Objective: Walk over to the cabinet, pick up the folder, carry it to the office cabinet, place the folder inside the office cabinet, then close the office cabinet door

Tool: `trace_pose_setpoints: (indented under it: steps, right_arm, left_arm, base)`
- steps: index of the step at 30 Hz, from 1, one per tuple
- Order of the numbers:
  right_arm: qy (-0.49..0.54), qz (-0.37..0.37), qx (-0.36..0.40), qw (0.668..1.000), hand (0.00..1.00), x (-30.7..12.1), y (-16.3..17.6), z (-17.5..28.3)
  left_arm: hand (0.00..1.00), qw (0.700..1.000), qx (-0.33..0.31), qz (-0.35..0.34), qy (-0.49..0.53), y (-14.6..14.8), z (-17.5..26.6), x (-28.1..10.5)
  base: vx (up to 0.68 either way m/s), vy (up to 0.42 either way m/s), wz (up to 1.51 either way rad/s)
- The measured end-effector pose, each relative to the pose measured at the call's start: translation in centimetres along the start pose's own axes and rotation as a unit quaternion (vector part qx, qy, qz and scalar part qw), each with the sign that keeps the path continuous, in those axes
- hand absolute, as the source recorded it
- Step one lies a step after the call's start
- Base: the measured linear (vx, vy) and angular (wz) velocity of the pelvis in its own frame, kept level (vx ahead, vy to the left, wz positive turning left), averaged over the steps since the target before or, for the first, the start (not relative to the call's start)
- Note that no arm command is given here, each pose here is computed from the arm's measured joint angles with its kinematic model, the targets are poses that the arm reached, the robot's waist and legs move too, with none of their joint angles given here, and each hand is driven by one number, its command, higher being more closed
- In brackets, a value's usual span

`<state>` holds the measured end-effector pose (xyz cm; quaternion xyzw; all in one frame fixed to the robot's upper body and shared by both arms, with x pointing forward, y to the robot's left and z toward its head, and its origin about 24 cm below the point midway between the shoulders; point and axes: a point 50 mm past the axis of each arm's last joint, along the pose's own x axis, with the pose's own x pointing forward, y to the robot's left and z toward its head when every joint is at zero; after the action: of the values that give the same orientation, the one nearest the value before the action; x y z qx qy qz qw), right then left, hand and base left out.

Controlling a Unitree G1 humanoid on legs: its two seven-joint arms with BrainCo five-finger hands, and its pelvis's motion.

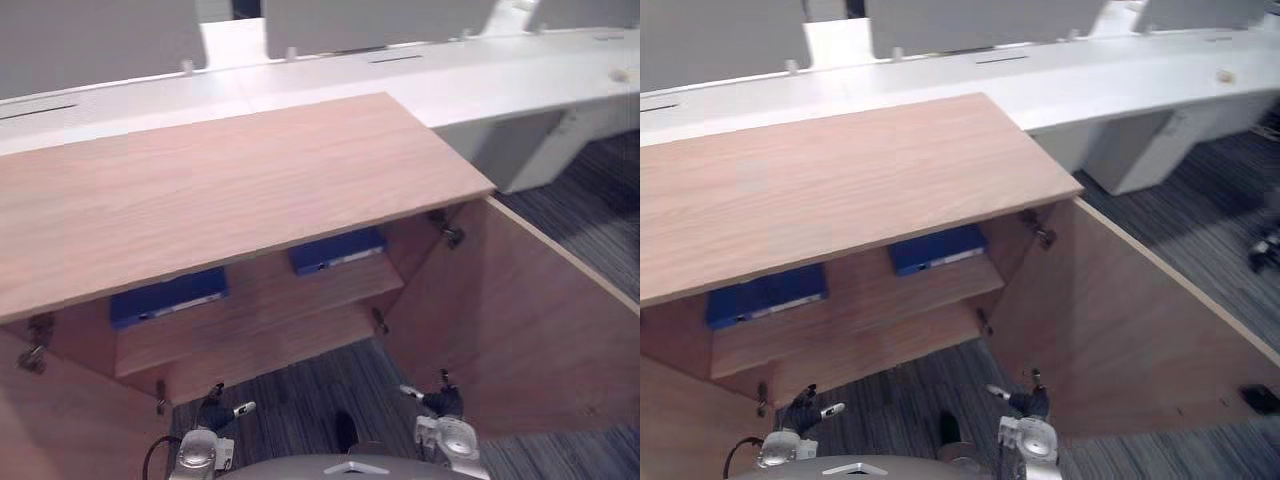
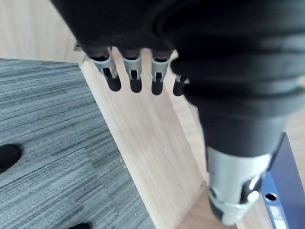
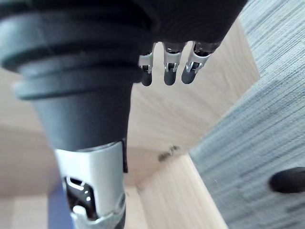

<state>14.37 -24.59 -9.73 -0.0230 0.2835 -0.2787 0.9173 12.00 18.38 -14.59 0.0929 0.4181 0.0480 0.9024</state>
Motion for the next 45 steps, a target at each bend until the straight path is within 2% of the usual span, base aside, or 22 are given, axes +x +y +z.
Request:
trace_pose_setpoints:
  steps: [5,10,19,28,39,42,45]
  right_arm:
    - [-0.059,-0.089,0.108,0.988,0.0,-0.7,-3.9,1.8]
    - [-0.113,-0.146,0.183,0.966,0.0,-1.6,-5.9,3.8]
    - [-0.235,-0.196,0.25,0.919,0.0,-1.4,-8.5,9.3]
    - [-0.321,-0.211,0.238,0.892,0.0,0.4,-13.1,15.1]
    - [-0.318,-0.19,0.216,0.903,0.0,1.9,-15.9,16.5]
    - [-0.309,-0.185,0.226,0.905,0.0,2.6,-15.8,16.6]
    - [-0.299,-0.156,0.201,0.919,0.0,3.3,-15.0,17.0]
  left_arm:
    - [0.0,1.0,0.004,0.006,-0.009,0.4,0.4,0.1]
    - [0.0,1.0,-0.022,0.012,-0.018,-0.1,1.0,0.2]
    - [0.0,0.997,-0.048,-0.004,-0.053,-1.6,2.7,0.2]
    - [0.0,0.997,-0.031,-0.036,-0.057,-2.4,2.6,0.0]
    - [0.0,0.996,-0.004,-0.066,-0.051,-2.9,1.9,-0.3]
    - [0.0,0.996,0.008,-0.07,-0.051,-2.7,1.8,-0.3]
    - [0.0,0.996,0.012,-0.077,-0.05,-2.8,1.7,-0.4]
  base:
    - [-0.01,-0.009,-0.6]
    - [0.02,-0.016,-0.49]
    - [0.03,-0.029,-0.17]
    - [0.04,-0.03,0.04]
    - [0.04,-0.028,0.13]
    - [0.02,-0.036,0.03]
    - [0.03,-0.038,-0.01]
